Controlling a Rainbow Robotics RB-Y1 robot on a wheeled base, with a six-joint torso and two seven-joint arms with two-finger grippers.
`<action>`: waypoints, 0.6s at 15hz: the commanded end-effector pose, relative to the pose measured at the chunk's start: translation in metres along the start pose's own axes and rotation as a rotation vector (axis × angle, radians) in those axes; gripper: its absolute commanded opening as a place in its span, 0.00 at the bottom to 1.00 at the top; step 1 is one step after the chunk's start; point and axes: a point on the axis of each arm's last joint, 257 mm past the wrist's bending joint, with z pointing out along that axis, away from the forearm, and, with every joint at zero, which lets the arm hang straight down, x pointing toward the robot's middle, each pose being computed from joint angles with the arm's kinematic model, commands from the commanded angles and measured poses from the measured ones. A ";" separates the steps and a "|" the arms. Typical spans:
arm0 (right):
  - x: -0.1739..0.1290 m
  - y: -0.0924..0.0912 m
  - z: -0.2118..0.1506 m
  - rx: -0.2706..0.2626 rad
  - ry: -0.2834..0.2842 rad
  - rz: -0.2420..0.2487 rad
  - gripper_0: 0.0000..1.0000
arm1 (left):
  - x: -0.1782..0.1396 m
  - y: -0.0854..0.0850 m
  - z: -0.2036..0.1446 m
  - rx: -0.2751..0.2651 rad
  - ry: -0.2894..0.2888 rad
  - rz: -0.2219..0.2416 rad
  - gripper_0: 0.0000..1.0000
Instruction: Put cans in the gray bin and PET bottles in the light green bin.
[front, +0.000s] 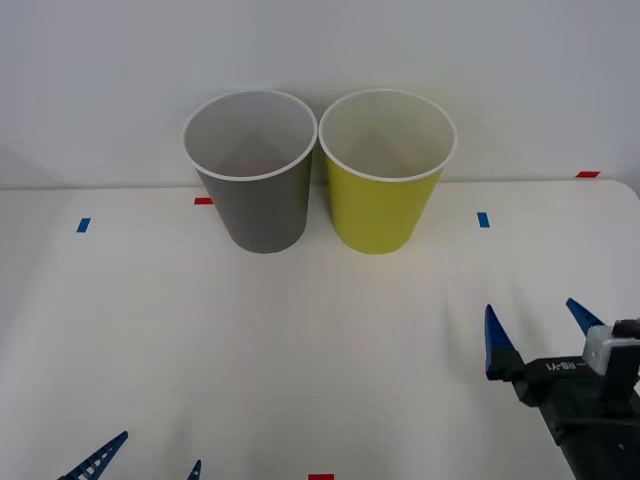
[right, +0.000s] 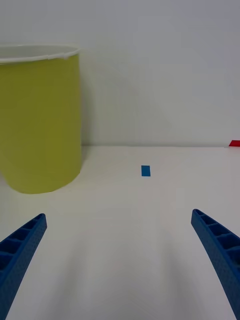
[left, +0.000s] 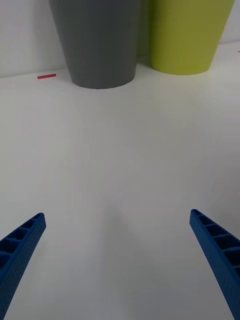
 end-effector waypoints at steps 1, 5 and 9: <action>0.036 -0.003 -0.035 -0.017 0.053 -0.030 1.00 | 0.000 0.000 0.000 0.000 0.000 0.000 1.00; 0.073 -0.012 -0.056 -0.007 0.069 -0.033 1.00 | 0.000 0.000 0.000 0.000 0.000 0.000 1.00; 0.082 -0.014 -0.087 0.006 0.070 -0.025 1.00 | 0.000 0.000 0.000 0.000 0.000 0.000 1.00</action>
